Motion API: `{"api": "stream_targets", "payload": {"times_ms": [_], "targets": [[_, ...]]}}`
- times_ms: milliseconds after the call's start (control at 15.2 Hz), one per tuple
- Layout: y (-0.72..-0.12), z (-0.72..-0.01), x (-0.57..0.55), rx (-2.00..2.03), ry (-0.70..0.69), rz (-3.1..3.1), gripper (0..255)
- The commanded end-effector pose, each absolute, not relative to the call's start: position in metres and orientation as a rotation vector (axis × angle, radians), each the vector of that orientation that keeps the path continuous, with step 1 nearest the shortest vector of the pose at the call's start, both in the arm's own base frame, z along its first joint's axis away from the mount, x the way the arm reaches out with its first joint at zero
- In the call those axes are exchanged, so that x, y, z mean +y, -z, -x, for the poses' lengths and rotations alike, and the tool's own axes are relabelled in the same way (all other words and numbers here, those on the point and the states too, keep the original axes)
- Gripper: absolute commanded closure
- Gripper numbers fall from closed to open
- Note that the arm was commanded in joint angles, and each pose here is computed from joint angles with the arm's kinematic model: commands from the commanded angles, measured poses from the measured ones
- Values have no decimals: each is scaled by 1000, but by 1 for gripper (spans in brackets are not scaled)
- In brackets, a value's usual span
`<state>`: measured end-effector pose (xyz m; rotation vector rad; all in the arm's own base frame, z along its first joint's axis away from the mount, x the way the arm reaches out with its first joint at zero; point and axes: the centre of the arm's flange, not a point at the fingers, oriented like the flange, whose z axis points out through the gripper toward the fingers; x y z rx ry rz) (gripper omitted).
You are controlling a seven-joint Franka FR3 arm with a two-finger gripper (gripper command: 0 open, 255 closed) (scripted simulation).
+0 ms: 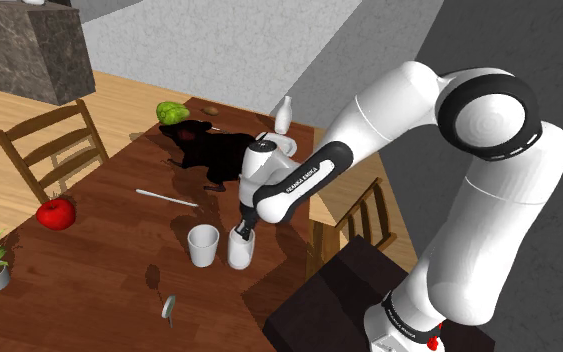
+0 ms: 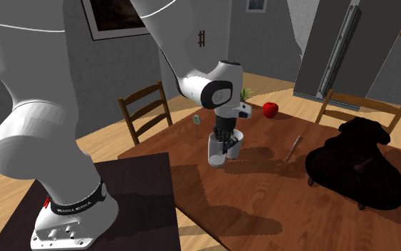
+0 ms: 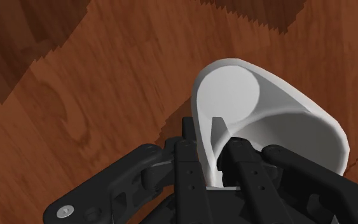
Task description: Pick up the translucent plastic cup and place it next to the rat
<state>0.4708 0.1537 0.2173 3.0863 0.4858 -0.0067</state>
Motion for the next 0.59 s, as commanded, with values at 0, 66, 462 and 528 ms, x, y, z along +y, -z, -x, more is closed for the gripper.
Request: {"api": "stream_targets", "payload": {"times_ms": [0, 66, 462, 528], "targets": [[-229, -470, 153, 486, 7, -3086, 255], [-234, -470, 153, 486, 7, -3086, 255], [-266, -470, 153, 486, 7, -3086, 255], [-271, -470, 153, 486, 7, -3086, 255]]}}
